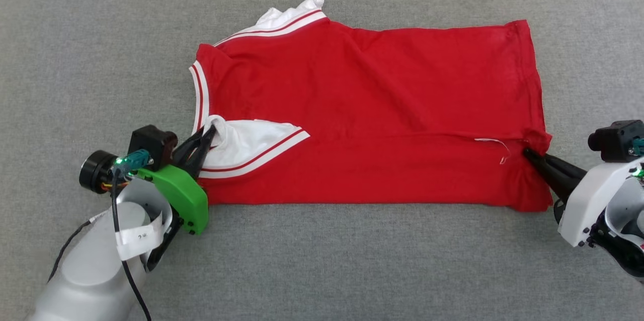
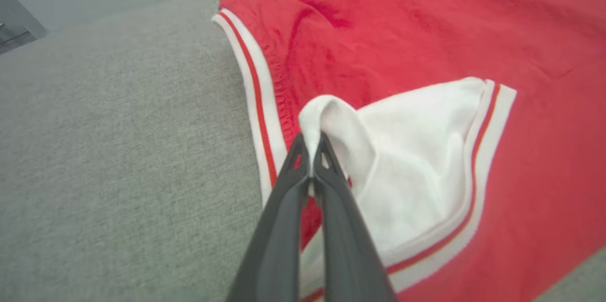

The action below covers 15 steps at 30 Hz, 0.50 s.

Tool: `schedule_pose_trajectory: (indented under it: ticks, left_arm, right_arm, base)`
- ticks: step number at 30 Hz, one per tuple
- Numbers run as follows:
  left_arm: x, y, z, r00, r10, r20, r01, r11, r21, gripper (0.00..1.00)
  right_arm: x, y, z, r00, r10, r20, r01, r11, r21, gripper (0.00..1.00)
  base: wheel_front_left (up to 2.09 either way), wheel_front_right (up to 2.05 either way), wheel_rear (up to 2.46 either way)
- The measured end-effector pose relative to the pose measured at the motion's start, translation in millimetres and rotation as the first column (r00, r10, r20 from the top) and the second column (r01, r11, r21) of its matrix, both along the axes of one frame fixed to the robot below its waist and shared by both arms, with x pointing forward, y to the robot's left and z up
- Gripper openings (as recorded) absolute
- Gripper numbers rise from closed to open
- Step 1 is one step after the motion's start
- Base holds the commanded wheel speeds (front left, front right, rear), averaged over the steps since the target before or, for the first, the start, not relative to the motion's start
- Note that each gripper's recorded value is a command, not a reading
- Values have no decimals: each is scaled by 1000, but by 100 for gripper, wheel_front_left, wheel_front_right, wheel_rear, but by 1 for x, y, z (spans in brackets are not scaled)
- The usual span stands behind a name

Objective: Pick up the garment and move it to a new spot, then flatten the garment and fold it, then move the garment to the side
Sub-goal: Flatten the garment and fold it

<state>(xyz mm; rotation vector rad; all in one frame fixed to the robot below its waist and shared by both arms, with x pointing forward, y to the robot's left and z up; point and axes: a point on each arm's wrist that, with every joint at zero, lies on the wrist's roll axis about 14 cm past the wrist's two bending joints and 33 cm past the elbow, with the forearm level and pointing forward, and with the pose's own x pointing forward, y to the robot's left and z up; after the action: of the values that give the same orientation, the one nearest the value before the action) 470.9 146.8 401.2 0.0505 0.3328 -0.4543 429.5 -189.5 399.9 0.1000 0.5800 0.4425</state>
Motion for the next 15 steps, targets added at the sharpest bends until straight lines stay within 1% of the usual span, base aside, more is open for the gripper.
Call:
schedule_pose_trajectory:
  ticks: [3,4,10,11,12,13,15]
  left_arm:
    - [-9,5,-25,997,18,-75,-18,1000,4,0]
    - [-10,5,-27,996,20,-81,-19,1000,4,0]
    - [-10,5,-29,995,36,-98,-38,999,-17,0]
    - [-10,5,-28,994,41,-101,-43,999,-23,11]
    - [-9,5,-27,994,44,-100,-46,999,-26,73]
    - [-9,5,-25,994,44,-97,-47,999,-24,100]
    - [-9,7,-19,995,48,-86,-50,998,-24,100]
  right_arm:
    - [-6,-1,-19,998,-4,-56,4,1000,-17,0]
    - [-6,-2,-21,998,-7,-61,6,1000,-20,0]
    - [-5,-1,-22,999,-8,-45,7,1000,-23,0]
    - [-5,0,-20,999,-9,-34,9,1000,-20,15]
    - [-4,0,-18,1000,-10,-25,10,1000,-17,82]
    - [-2,0,-15,1000,-14,-7,14,1000,-13,100]
    - [1,0,-7,999,-20,33,20,1000,-3,100]
  base:
    - [0,0,0]
    - [0,0,0]
    - [0,0,0]
    - [0,0,0]
    - [0,0,0]
    - [0,0,0]
    - [0,0,0]
